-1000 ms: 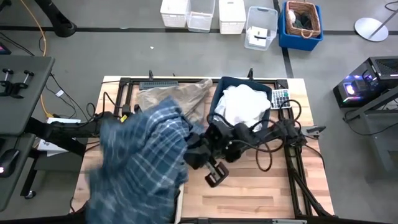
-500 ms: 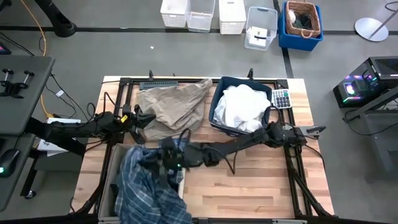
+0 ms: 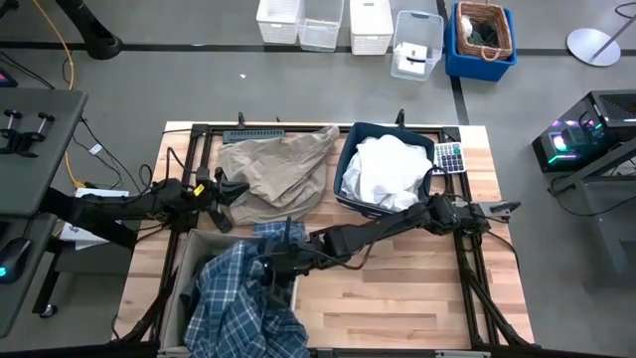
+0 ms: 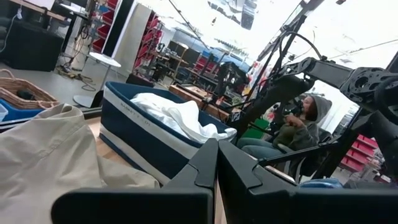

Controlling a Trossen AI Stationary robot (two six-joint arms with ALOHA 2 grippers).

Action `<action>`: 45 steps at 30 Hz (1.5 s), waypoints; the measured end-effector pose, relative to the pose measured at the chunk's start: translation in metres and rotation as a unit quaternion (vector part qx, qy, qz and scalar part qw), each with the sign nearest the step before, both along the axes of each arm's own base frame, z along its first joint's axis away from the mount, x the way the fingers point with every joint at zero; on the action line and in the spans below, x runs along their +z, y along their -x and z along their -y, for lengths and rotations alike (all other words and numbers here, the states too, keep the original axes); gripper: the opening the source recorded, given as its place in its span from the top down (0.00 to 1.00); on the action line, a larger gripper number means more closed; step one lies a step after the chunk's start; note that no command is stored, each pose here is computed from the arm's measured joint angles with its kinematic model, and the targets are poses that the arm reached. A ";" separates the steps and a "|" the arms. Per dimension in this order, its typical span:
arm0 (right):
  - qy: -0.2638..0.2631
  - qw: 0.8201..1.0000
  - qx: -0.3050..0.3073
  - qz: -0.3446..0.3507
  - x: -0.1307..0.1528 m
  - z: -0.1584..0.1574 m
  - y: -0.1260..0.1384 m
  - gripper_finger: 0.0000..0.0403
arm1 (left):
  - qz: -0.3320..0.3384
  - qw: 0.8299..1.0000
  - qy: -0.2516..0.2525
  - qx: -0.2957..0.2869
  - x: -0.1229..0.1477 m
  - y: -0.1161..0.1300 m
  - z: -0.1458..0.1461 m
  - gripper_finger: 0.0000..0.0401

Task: Sort clothes
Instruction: Put the blue checkered polo shirt into the white laundry bin

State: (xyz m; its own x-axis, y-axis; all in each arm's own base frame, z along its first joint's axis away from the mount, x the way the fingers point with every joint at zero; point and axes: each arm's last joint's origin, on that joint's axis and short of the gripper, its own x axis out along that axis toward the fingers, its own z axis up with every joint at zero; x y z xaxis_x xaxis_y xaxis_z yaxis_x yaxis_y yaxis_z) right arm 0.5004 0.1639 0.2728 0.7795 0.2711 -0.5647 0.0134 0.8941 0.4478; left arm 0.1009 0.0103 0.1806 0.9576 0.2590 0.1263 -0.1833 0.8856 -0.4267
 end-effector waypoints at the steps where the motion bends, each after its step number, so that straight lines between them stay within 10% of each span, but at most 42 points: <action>1: 0.003 1.000 0.012 -0.002 0.000 0.000 0.000 0.77 | -0.001 1.000 0.000 0.000 0.000 0.000 0.000 1.00; 13: 0.110 0.979 0.044 0.165 0.100 0.031 0.033 0.35 | -0.002 1.000 0.000 0.000 0.000 0.000 0.000 1.00; 19: 0.189 0.978 0.049 0.075 0.128 0.072 0.075 0.34 | -0.004 1.000 0.000 0.000 -0.001 0.000 0.000 1.00; 27: 0.186 0.965 0.067 -0.175 0.048 0.092 0.110 0.34 | -0.005 1.000 0.000 0.000 -0.001 0.000 0.000 1.00; 35: 0.129 0.989 -0.009 -0.070 -0.045 0.099 0.109 0.34 | -0.006 1.000 0.000 0.000 -0.001 0.000 0.000 1.00; 45: 0.163 0.986 -0.008 0.021 -0.063 0.129 0.104 0.34 | -0.005 1.000 0.000 0.000 -0.001 0.000 0.000 1.00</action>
State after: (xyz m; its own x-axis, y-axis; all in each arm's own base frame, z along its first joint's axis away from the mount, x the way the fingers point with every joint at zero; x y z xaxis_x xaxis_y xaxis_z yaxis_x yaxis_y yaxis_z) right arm 0.3962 0.0348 0.2102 0.8071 0.0674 -0.5865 0.0165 0.9905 0.1365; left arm 0.1010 0.0103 0.1796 0.9590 0.2586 0.1158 -0.1875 0.8856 -0.4250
